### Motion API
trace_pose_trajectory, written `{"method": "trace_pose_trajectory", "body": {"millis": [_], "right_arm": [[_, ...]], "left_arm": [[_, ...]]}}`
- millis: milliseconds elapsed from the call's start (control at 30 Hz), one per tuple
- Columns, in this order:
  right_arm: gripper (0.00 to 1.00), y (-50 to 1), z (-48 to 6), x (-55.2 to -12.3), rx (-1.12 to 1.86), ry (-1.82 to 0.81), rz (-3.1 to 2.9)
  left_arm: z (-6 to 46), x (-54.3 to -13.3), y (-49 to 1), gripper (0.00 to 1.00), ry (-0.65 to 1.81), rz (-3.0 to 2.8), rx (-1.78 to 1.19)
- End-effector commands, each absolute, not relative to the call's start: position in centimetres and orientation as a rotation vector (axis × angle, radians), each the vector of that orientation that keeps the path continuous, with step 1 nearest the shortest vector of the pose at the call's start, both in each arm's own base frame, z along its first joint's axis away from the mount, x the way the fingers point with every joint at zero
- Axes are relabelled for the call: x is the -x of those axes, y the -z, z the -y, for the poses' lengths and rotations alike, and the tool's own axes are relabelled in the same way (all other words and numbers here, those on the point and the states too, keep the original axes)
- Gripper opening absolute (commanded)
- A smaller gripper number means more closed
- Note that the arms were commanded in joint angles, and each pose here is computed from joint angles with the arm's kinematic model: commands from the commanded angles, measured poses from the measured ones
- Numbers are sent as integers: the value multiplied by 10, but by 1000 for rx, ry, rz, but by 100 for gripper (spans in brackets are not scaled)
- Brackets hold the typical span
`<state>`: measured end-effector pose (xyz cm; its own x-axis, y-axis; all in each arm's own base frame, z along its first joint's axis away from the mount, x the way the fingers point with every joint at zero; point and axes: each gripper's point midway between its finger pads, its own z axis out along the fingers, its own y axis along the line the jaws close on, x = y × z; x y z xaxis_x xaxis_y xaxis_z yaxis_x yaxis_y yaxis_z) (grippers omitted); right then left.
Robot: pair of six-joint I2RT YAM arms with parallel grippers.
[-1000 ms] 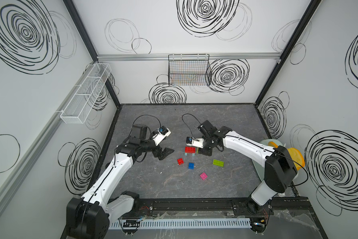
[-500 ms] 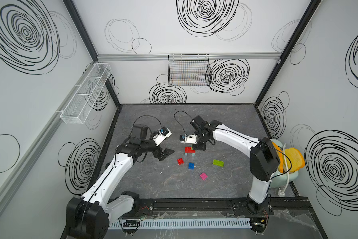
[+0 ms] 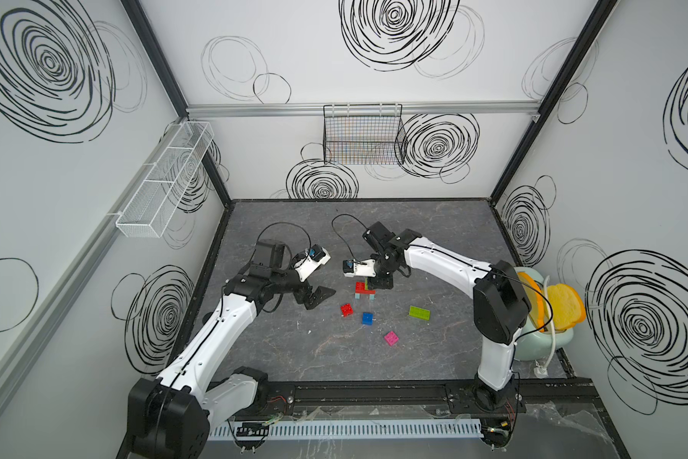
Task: Assemble a giraffe with lego
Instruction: Assemble the lego brick with the lego brick.
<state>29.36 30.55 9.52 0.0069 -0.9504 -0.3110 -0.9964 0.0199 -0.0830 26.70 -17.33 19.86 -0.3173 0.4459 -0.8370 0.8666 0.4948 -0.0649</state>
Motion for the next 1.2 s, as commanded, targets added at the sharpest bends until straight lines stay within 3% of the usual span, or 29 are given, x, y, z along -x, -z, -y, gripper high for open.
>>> {"method": "trace_pose_trajectory", "body": {"millis": [0,900,1167], "right_arm": [[13,-86,-298,-284,2016,-269,-2085],[12,-63,-299,-302,2009,-165,-2154],[12,-32,-282,-281,2068,-135,-2283]], "left_arm": [[179,-267,-202,98,691,-1904,-1101],[181,-264,-200,98,697,-1899,-1111],[182,-264,-202,98,699,-1895,-1112]]}}
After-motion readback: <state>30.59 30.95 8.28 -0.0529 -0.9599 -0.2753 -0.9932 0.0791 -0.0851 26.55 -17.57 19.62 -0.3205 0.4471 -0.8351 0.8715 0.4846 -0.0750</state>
